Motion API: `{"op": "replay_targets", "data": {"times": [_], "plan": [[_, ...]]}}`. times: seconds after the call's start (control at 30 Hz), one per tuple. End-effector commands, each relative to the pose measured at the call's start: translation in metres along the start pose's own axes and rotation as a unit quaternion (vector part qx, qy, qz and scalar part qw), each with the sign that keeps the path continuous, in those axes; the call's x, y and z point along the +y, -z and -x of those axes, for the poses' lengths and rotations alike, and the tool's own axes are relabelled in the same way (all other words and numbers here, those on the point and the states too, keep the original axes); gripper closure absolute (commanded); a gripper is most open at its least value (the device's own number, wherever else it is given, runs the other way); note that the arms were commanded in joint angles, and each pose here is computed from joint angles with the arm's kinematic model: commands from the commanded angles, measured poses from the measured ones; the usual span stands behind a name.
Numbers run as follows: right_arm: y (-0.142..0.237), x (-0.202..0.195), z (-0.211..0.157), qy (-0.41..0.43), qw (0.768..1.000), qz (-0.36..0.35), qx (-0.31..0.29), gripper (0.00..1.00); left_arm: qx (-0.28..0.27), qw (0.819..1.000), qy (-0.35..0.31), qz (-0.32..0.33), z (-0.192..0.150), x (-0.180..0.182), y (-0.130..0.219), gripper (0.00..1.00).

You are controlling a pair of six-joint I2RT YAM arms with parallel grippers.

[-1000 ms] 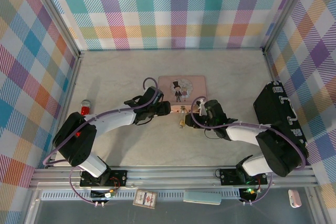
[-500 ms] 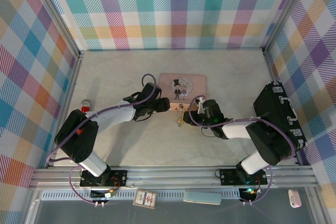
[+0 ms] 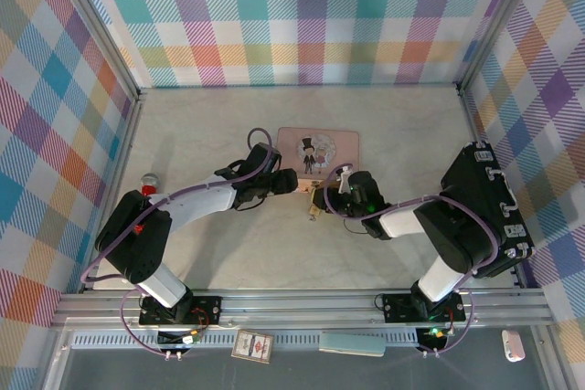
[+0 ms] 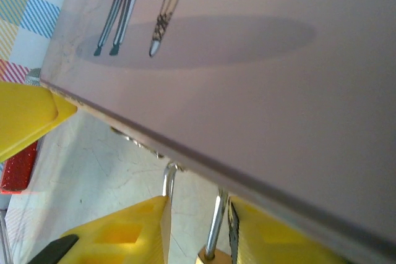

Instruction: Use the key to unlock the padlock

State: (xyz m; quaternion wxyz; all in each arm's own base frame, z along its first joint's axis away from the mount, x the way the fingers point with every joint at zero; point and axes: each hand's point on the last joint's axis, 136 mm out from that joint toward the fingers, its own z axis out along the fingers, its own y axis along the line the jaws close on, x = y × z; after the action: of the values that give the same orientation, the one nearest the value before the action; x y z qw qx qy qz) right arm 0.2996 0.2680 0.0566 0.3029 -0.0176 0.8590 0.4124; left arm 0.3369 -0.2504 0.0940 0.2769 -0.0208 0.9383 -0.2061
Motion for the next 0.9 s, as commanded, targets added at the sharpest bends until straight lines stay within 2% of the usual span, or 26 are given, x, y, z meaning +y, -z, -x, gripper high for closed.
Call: {"op": "replay_targets", "data": {"times": [0.0,0.23,0.53,0.73,0.87], "plan": [[-0.007,-0.007,-0.007,-0.022,1.0,-0.009,0.012,0.73,0.004,1.0,0.003,-0.006,-0.004,-0.002,-0.002,0.31],[-0.009,-0.014,-0.011,-0.029,0.999,-0.023,0.013,0.79,0.002,1.0,0.004,-0.008,-0.002,-0.003,0.0,0.31],[-0.013,-0.021,-0.017,-0.036,0.998,-0.04,0.021,0.74,0.002,1.0,0.005,-0.011,-0.002,-0.006,0.001,0.31],[-0.019,-0.025,-0.023,-0.044,0.998,-0.04,0.027,0.78,0.002,1.0,0.007,-0.012,-0.002,-0.006,0.001,0.3],[-0.019,-0.024,-0.023,-0.043,0.998,-0.038,0.022,0.86,0.001,1.0,0.007,-0.012,-0.001,-0.006,0.002,0.3]]}}
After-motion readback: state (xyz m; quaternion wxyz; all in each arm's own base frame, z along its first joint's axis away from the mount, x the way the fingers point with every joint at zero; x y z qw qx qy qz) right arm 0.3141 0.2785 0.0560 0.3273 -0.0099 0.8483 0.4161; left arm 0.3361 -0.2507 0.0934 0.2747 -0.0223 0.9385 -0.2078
